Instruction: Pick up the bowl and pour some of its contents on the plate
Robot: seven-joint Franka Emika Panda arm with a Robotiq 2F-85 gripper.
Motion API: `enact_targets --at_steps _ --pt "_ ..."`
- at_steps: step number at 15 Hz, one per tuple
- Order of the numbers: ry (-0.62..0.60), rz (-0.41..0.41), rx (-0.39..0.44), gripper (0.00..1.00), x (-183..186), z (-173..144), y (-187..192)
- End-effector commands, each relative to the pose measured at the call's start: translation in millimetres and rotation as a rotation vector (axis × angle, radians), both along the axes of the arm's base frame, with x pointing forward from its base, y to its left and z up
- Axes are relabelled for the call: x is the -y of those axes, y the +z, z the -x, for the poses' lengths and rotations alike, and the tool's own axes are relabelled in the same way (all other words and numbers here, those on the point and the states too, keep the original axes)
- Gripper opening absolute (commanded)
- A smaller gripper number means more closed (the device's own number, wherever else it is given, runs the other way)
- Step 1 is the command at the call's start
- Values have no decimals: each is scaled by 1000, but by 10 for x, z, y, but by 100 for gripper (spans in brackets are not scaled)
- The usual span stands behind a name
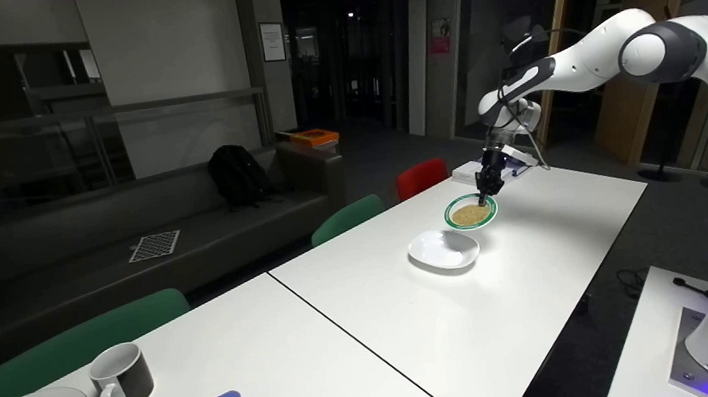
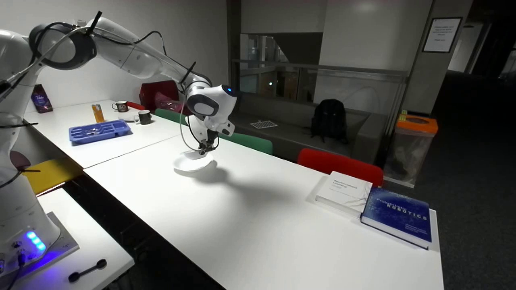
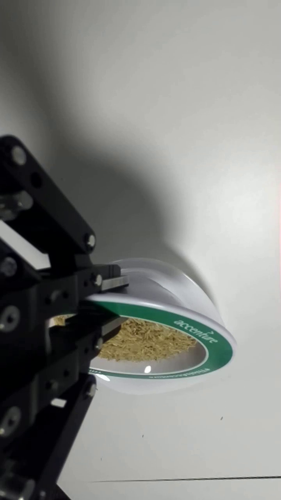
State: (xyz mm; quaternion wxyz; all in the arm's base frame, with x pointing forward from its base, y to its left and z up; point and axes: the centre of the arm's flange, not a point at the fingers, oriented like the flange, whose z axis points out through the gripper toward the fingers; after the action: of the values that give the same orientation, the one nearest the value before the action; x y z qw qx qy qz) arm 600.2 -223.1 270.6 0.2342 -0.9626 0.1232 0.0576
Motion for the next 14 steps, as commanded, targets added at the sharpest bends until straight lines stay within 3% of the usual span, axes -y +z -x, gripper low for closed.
enact_targets --at_steps 1,14 --pt "-28 52 -7 4 -85 125 196" --pt "-44 184 -81 4 -200 86 294"
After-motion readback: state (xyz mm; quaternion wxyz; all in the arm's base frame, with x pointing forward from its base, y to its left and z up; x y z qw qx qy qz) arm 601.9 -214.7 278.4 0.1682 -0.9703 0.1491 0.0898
